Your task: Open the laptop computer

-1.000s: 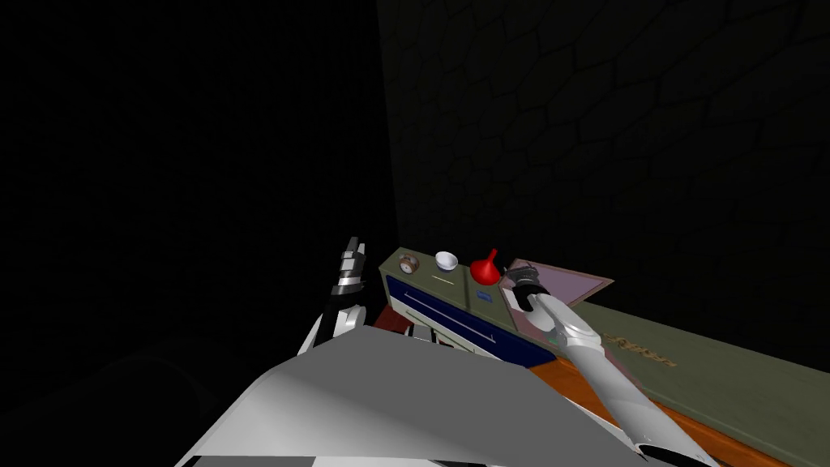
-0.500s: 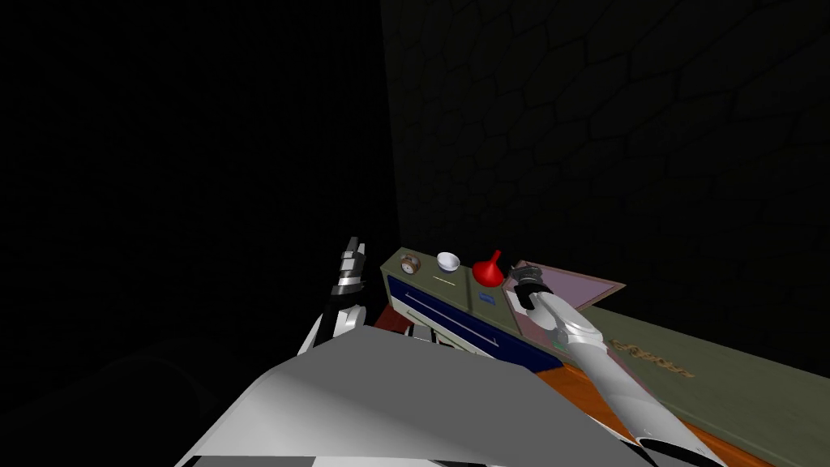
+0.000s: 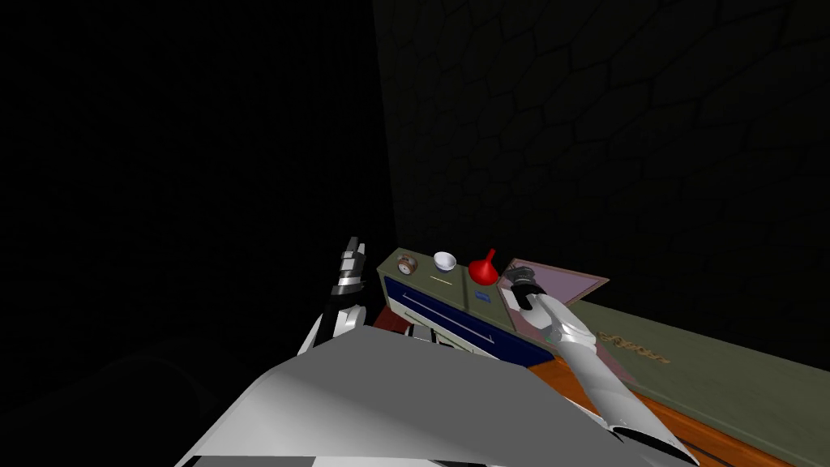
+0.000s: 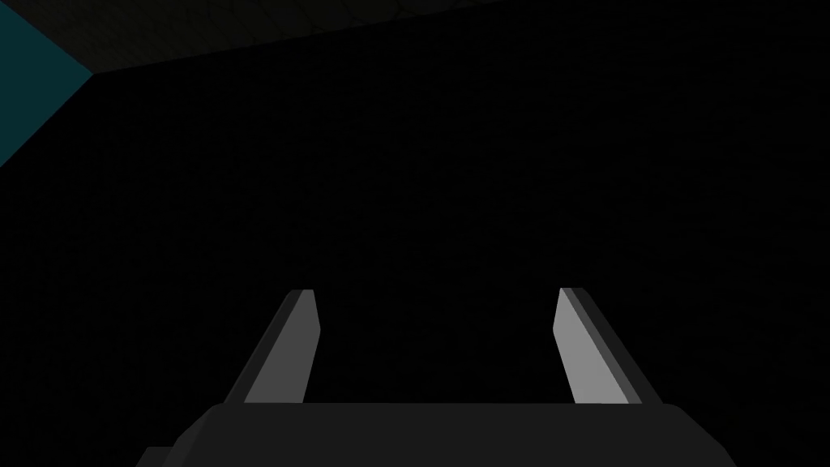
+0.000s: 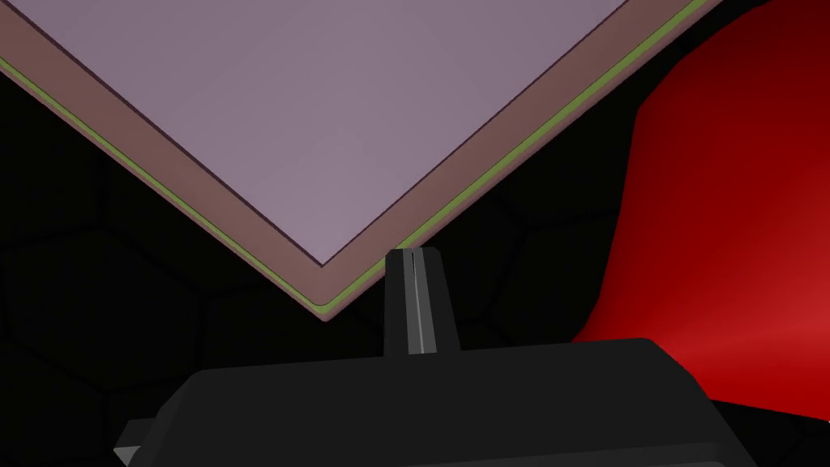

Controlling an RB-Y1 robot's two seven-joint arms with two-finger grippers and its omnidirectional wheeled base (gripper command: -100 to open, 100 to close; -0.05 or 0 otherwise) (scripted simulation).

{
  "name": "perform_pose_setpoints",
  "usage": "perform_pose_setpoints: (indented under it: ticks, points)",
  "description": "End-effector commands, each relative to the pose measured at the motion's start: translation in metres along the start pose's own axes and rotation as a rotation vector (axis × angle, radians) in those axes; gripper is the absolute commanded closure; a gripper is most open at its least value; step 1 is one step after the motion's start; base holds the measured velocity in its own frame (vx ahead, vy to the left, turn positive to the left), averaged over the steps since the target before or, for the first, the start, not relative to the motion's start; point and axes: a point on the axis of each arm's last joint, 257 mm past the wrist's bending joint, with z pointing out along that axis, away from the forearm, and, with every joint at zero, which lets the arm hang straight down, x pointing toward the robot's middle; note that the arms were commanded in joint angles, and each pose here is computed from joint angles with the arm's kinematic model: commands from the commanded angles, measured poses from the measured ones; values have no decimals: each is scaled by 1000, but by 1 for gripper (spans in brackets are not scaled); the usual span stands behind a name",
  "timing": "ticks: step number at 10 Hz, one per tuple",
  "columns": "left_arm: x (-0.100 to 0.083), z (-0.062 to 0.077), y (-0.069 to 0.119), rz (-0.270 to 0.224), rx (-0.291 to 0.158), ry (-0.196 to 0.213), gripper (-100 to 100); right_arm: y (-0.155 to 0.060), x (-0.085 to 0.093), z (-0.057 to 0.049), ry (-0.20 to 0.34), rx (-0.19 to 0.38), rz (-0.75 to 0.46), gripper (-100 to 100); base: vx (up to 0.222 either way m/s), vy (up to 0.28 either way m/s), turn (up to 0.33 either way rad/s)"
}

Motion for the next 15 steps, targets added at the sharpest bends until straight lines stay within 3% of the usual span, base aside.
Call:
perform_pose_setpoints:
  ticks: [1, 2, 3, 5, 7, 8, 11, 12, 15]
  points:
    - [0, 0, 0, 0, 0, 0, 0, 19, -10, -4, -42, -35, -5, 100, 7, -5, 10]
    - [0, 0, 0, 0, 0, 0, 0, 19, -10, -4, -43, -35, -34, 100, 2, 0, 10]
    - [0, 0, 0, 0, 0, 0, 0, 27, -10, -6, -49, -40, 49, 100, 12, -14, -159]
    - [0, 0, 0, 0, 0, 0, 0, 39, -22, -8, -92, -61, 12, 100, 10, -11, -19]
    - [0, 0, 0, 0, 0, 0, 0, 39, -22, -8, -93, -59, -28, 100, 0, -2, 6]
    - [0, 0, 0, 0, 0, 0, 0, 45, -23, -11, -107, -57, 45, 100, 10, -20, -125]
    - [0, 0, 0, 0, 0, 0, 0, 54, -34, -15, -147, -67, -13, 100, 7, -8, -21]
    - [0, 0, 0, 0, 0, 0, 0, 58, -34, -18, -156, -55, 69, 100, 11, -17, -119]
    - [0, 0, 0, 0, 0, 0, 0, 66, -47, -22, -202, -57, 6, 100, 8, -8, -22]
